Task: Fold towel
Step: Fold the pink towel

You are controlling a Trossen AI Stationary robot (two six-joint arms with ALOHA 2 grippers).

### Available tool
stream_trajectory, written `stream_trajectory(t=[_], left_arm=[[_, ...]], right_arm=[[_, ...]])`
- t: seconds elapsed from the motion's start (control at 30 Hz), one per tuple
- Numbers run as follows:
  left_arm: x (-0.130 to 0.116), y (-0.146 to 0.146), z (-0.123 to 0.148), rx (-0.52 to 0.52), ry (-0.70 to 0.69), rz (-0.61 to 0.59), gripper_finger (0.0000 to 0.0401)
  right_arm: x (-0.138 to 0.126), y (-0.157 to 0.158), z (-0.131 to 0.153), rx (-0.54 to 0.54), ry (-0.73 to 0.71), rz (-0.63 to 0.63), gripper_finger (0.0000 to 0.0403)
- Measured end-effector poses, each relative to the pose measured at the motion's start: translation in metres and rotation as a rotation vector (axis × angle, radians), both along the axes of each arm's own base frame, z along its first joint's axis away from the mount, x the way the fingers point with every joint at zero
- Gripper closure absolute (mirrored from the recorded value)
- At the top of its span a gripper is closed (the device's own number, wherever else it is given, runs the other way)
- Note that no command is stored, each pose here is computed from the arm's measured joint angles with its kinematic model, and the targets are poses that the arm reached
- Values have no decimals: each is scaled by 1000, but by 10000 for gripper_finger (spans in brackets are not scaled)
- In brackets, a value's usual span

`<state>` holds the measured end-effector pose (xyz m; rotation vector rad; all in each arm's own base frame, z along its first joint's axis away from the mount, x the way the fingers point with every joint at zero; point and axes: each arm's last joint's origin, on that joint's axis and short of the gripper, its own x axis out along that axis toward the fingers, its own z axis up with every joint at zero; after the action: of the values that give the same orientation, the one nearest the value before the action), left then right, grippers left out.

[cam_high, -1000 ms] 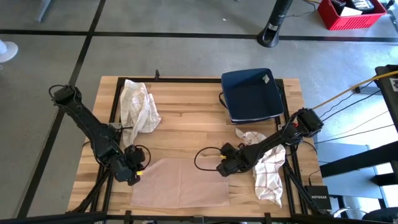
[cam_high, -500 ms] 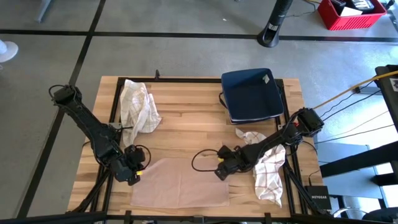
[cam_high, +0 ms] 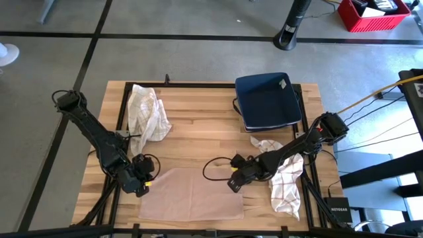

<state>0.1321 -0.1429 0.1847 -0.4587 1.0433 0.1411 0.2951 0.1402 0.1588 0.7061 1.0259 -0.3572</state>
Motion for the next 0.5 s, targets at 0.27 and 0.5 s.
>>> stream_trajectory(t=[0.27, 0.5], left_arm=[[0, 0, 0, 0, -1, 0, 395], [0, 0, 0, 1, -1, 0, 398]], right_arm=[[2, 7, 0, 5, -36, 56, 249], [0, 5, -9, -31, 18, 49, 249]])
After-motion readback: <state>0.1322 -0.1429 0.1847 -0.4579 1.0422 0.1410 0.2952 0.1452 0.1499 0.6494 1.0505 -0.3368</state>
